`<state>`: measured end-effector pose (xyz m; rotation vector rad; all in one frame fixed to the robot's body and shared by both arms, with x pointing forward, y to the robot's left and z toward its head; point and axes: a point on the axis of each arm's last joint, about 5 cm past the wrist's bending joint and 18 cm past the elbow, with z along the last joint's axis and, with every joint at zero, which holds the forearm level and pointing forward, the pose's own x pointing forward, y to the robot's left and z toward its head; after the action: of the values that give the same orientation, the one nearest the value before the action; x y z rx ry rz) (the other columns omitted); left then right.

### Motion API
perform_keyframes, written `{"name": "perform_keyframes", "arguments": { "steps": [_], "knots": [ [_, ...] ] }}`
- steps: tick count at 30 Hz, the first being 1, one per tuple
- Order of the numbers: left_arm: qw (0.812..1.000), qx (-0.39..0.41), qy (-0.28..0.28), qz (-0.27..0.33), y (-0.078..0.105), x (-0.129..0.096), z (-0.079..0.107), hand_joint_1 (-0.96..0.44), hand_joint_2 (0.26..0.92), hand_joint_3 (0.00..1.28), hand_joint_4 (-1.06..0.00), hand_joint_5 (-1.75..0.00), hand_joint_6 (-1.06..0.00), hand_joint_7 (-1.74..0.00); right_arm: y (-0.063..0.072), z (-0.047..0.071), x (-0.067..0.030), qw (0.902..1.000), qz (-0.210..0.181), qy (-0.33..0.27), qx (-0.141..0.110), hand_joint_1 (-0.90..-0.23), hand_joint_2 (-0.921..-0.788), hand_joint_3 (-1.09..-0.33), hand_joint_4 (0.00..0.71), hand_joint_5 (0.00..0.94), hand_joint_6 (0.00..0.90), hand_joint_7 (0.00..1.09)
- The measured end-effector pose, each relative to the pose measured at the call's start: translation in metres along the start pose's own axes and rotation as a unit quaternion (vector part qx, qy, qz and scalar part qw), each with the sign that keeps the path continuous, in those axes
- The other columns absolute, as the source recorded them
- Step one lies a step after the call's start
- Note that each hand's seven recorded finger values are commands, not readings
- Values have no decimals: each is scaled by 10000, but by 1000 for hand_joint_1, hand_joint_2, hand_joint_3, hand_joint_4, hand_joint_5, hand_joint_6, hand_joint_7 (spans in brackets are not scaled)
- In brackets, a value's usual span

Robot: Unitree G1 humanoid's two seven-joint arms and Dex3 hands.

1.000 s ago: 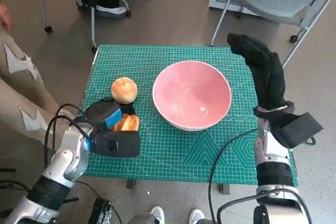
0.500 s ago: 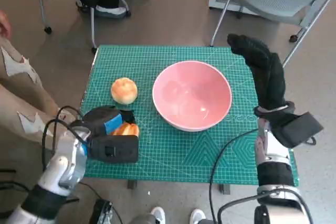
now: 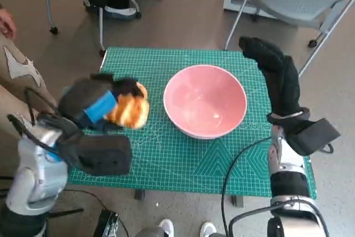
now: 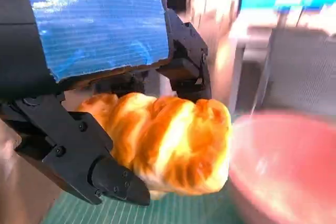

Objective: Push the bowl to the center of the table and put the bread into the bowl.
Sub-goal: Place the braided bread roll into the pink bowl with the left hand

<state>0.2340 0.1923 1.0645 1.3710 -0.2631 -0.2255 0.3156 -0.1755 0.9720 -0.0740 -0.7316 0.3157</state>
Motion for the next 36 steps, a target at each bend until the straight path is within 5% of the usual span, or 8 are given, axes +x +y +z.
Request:
{"name": "perform_keyframes", "arguments": {
  "steps": [16,25,36],
  "knots": [
    [9998,31,-193,12,98,157,139,7,863,94,-756,-1260,-786,-832,4,-3,16,10000,53,-12,7,-664,-921,-856,165,0,-1,451],
    [9992,25,-394,-102,116,403,270,3,886,63,-785,-1149,-697,-1009,0,9,21,10000,56,-60,-19,-664,-921,-857,165,1,-1,450],
    [9958,93,-841,-363,62,917,641,2,917,40,-754,-1152,-637,-1106,3,10,-31,10000,-16,-57,-44,-671,-921,-855,167,1,-1,450]
  ]
}}
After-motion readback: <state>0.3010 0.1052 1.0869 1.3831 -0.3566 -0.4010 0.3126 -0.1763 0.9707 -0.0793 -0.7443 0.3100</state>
